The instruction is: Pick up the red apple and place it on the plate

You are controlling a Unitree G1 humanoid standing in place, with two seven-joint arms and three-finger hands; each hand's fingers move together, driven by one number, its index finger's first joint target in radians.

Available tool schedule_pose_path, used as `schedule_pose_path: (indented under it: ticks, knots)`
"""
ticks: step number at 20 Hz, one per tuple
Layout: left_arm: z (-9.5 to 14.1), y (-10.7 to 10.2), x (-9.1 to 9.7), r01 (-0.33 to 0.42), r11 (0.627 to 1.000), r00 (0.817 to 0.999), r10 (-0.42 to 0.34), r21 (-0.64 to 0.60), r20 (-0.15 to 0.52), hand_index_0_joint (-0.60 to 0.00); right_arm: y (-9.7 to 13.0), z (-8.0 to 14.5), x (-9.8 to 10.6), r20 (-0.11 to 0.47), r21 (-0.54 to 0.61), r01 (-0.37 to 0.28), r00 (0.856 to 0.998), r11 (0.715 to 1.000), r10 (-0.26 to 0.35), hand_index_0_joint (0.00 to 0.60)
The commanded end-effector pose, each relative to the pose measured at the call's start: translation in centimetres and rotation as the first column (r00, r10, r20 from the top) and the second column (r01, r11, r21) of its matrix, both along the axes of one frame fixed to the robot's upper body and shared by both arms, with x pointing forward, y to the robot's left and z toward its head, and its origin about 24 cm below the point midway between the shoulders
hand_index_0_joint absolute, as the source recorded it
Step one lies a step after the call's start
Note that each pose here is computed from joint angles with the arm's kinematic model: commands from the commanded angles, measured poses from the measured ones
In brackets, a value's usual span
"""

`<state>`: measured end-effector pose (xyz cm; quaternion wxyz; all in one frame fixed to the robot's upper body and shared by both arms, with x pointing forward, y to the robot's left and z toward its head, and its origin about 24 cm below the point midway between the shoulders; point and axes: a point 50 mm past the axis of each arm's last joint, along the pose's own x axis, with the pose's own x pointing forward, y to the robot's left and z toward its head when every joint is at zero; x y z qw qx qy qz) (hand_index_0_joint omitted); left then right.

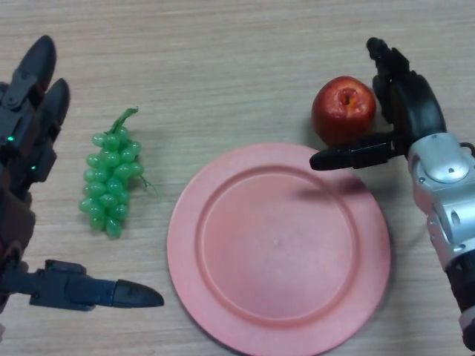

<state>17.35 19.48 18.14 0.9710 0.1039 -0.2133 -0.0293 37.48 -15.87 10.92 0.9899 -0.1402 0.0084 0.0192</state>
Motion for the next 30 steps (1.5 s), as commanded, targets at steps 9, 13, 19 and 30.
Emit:
schedule_pose_path:
  ticks: [9,13,19,30]
  knots:
    - [1.8,1.3,-1.3,-0.095,0.994,0.973,0.08,0.059,0.217,0.0,1.6,7.0,-0.2,0.249,0.266,-0.042,0.968,0.963,-0.027,0.6]
    - [1.8,1.0,-0.9,-0.09,0.994,0.974,0.076,0.061,0.212,0.0,1.7,9.0,-2.7,0.31,0.273,-0.103,0.951,0.957,0.014,0.6]
    - [1.8,1.1,0.0,-0.106,0.991,0.973,0.087,0.081,0.213,0.0,3.5,6.1,-7.7,0.262,0.221,-0.184,0.957,0.958,0.123,0.6]
    - [1.8,1.2,1.2,-0.114,0.993,0.979,0.113,-0.004,0.169,0.0,5.4,-0.3,-9.9,0.111,0.077,-0.135,0.986,0.988,0.126,0.6]
